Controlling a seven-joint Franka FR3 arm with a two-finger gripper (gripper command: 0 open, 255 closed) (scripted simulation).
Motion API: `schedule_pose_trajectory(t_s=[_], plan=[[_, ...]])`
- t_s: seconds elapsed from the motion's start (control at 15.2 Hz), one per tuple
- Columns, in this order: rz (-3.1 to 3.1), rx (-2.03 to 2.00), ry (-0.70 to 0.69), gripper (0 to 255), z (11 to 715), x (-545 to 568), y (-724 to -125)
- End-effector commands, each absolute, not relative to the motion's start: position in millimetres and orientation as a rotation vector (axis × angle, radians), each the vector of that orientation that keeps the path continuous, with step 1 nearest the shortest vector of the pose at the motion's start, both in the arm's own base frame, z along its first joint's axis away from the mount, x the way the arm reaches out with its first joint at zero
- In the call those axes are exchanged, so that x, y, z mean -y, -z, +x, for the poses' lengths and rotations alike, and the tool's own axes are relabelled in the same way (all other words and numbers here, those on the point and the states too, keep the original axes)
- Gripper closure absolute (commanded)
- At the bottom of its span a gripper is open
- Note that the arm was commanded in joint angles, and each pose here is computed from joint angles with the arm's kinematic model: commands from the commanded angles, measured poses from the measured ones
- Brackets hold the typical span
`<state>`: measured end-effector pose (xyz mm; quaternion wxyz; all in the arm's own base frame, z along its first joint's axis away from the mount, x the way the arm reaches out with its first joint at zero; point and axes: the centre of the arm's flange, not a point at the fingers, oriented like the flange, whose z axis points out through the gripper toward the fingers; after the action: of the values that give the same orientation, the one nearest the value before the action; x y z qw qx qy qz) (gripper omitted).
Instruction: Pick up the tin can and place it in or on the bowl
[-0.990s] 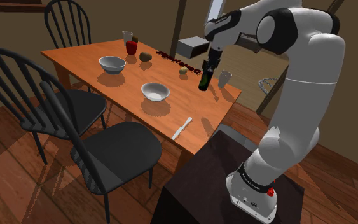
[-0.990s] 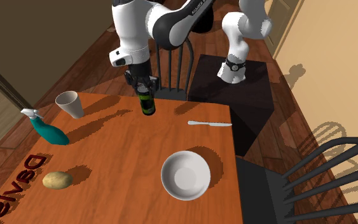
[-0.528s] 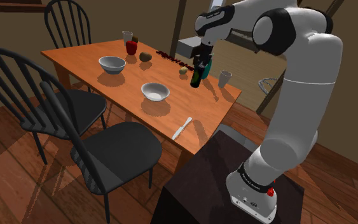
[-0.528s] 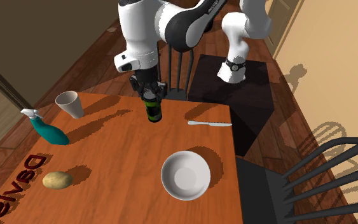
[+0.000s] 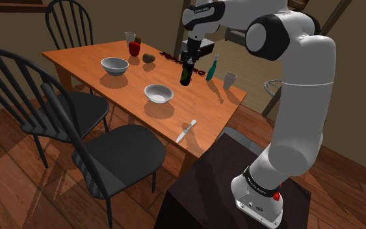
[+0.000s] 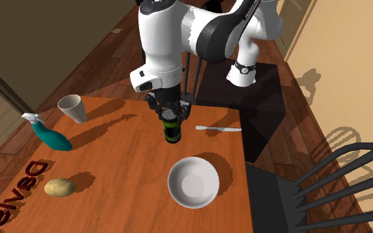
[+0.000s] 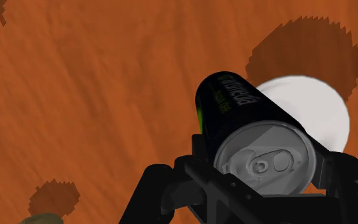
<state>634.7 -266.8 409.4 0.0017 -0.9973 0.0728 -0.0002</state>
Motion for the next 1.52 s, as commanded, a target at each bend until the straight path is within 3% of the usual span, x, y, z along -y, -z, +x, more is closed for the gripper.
schedule_pose_trajectory(t_s=[0.0, 0.59, 1.45], plan=[[-3.130, -0.230, 0.001, 255, 654, 247, -416], [-3.130, -0.230, 0.001, 255, 739, 158, -434], [-3.130, -0.230, 0.001, 255, 739, 158, -365]])
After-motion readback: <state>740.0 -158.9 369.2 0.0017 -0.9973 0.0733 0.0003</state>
